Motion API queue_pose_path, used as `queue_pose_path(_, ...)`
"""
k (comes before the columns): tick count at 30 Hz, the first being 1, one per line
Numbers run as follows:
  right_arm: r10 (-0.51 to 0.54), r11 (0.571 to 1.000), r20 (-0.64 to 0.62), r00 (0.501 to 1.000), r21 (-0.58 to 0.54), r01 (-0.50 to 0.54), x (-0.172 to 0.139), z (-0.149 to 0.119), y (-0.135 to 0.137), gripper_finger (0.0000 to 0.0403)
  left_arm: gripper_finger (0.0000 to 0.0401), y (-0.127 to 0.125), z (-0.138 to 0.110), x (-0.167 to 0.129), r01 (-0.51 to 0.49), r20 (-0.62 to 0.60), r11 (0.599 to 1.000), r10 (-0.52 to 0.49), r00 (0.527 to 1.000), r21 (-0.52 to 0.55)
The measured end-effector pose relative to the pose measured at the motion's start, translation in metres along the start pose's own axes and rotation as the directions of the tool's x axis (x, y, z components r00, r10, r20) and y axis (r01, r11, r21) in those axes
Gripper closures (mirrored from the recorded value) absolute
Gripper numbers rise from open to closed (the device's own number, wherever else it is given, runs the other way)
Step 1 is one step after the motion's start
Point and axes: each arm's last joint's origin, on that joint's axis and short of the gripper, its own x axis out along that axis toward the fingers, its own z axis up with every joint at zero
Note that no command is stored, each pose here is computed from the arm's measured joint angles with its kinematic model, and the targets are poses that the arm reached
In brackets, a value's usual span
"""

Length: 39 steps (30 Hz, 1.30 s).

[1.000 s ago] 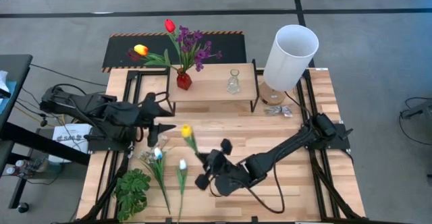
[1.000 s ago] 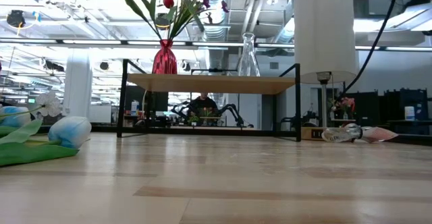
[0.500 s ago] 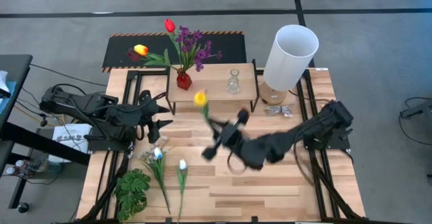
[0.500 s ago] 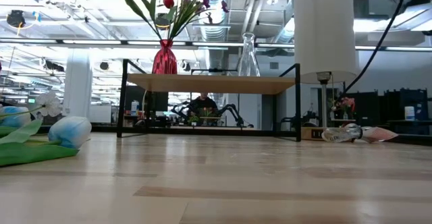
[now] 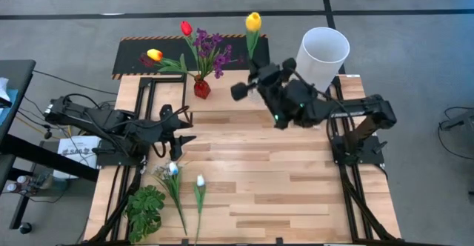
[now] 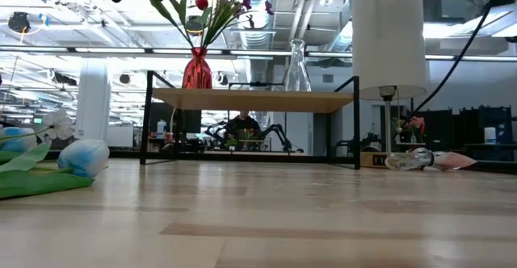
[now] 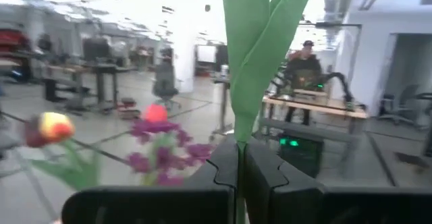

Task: Pick and place flowers into a vace then onto a shelf
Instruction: Put the yellow flower into the transparent vase on the shelf

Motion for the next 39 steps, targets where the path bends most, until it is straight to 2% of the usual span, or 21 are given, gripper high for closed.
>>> queue_pose_path(6, -0.103, 0.989, -0.050, 0.993, -0.107, 0.097, 0.042, -0.026, -0.008, 0.0403, 0.0204, -0.002, 0.003, 0.001, 0.012, 0.028, 1.000, -0.012, 1.000, -0.025)
queue_pose_path(9, -0.149, 0.987, -0.055, 0.987, -0.077, 0.145, 0.060, -0.034, -0.014, 0.0403, 0.0204, -0.002, 0.003, 0.001, 0.009, 0.033, 1.000, -0.008, 0.999, -0.027)
queue_pose_path(11, -0.190, 0.978, -0.077, 0.979, -0.103, 0.181, 0.068, -0.040, -0.018, 0.0403, 0.0204, -0.002, 0.003, 0.001, 0.010, 0.033, 1.000, -0.009, 0.999, -0.029)
queue_pose_path(15, -0.212, 0.976, -0.101, 0.972, -0.078, 0.204, 0.083, -0.052, -0.023, 0.0403, 0.0204, -0.002, 0.003, 0.001, 0.009, 0.030, 0.999, -0.008, 1.000, -0.033)
queue_pose_path(34, -0.236, 0.971, -0.234, 0.943, -0.024, 0.237, 0.089, -0.079, -0.031, 0.0403, 0.0205, -0.002, 0.003, 0.001, 0.013, 0.028, 0.999, -0.012, 1.000, -0.034)
queue_pose_path(39, -0.230, 0.972, -0.234, 0.945, -0.018, 0.232, 0.087, -0.078, -0.029, 0.0388, 0.0205, -0.002, 0.003, 0.001, 0.013, 0.029, 0.999, -0.012, 1.000, -0.034)
